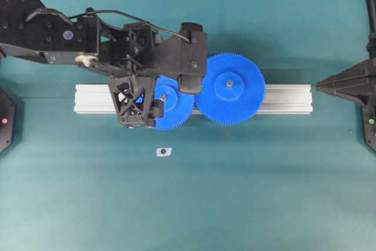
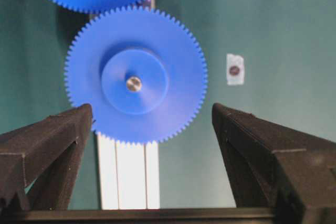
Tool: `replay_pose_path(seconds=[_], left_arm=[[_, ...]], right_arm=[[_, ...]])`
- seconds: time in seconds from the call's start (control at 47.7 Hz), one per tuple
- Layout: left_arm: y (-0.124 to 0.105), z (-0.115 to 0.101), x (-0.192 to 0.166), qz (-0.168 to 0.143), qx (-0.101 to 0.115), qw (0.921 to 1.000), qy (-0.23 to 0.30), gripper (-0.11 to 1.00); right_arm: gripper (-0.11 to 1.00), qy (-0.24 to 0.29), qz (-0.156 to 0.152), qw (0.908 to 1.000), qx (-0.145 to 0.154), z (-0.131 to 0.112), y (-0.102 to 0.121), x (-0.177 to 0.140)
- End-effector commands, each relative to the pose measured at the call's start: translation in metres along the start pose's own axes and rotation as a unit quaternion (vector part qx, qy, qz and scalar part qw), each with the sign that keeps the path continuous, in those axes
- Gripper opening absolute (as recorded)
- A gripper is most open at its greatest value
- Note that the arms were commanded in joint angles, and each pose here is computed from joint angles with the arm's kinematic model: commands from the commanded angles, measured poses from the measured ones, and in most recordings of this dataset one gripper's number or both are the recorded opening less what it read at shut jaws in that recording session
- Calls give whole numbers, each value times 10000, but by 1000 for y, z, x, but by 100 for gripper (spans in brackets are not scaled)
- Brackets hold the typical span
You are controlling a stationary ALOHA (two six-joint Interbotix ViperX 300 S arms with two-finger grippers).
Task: Insert the small gear onto the shaft.
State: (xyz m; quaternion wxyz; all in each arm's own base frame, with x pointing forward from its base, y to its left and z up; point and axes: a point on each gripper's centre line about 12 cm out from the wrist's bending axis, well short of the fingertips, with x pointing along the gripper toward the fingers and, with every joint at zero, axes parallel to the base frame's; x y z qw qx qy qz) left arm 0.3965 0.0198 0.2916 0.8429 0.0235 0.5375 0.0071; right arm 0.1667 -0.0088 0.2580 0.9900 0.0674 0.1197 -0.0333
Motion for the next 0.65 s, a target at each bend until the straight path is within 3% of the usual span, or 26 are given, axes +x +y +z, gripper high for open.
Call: replay_pose_path(seconds=[0.0,0.629], left_arm=[[0,3,-17,30,13,9997,-229,87],[0,2,-17,26,13,9999,-160,87]], right_arm=[[1,-16,-6,10000,56,3,0,1],[1,-16,-6,10000,56,-1,0,-1]])
